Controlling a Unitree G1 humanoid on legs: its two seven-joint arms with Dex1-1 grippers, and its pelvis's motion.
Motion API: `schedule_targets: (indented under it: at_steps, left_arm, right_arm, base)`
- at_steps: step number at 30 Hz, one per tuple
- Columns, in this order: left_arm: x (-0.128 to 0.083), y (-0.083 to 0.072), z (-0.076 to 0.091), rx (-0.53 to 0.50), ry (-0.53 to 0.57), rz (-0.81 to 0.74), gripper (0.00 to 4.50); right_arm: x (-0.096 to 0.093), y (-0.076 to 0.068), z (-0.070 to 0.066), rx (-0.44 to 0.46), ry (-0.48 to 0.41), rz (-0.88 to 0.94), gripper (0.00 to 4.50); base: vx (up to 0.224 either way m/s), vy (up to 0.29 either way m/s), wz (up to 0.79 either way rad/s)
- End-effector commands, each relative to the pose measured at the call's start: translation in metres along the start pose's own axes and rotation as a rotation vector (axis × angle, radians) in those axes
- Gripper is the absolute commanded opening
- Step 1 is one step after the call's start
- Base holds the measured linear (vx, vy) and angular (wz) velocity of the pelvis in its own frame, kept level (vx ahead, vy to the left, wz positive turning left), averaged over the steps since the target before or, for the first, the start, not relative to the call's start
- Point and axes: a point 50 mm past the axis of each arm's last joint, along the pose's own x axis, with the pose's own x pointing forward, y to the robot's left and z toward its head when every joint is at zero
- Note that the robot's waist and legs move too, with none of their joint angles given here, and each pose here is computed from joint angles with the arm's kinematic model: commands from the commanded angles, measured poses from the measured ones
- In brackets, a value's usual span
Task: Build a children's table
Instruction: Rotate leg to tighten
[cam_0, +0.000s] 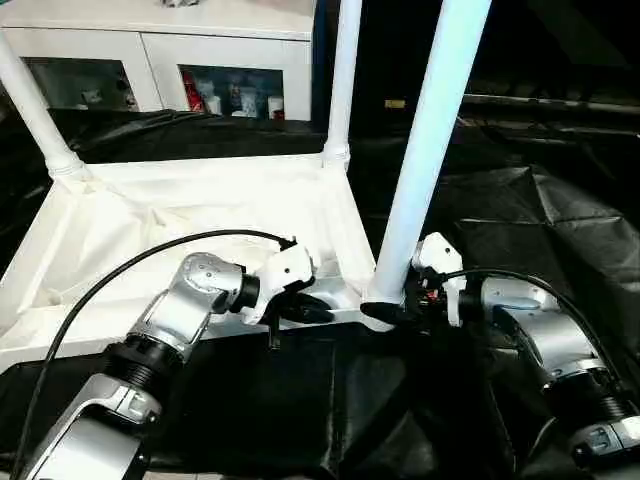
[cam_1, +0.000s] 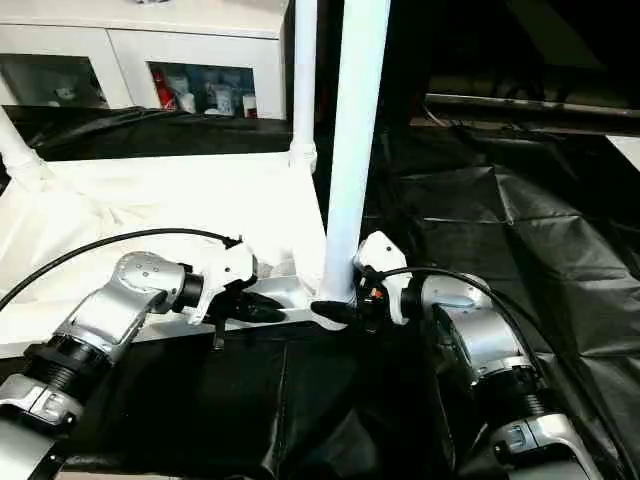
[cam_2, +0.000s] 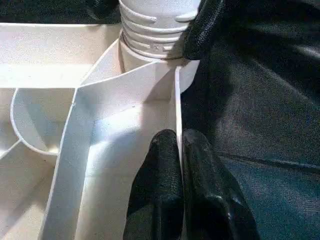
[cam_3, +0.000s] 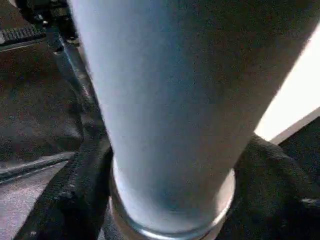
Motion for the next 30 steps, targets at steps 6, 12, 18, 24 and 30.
schedule_targets:
  at_steps: [6,12,18,24,30]
  left_arm:
    - [0.003,-0.003,0.010,0.036,-0.037,-0.037,0.00]
    - [0.011,0.013,0.009,-0.034,-0.032,0.140,0.00]
    - [0.038,0.034,0.024,-0.216,-0.068,0.450,0.00]
    - [0.050,0.033,0.031,-0.199,-0.069,0.501,0.00]
    - [0.049,0.030,0.030,-0.155,-0.063,0.466,0.00]
  right_arm:
    - [0.000,-0.005,0.004,-0.015,0.010,-0.013,2.82]
    - [0.006,-0.021,-0.005,0.097,-0.026,-0.266,2.75]
    - [0.035,-0.027,-0.025,0.394,-0.057,-0.722,2.74]
    - [0.052,-0.027,-0.020,0.380,-0.044,-0.827,2.74]
    - [0.057,-0.028,-0.009,0.341,-0.103,-0.790,3.49]
  base:
    - [0.000,0.000,0.00]
    - [0.000,0.000,0.00]
    - [0.000,0.000,0.00]
    - [0.000,0.000,0.00]
    - [0.000,0.000,0.00]
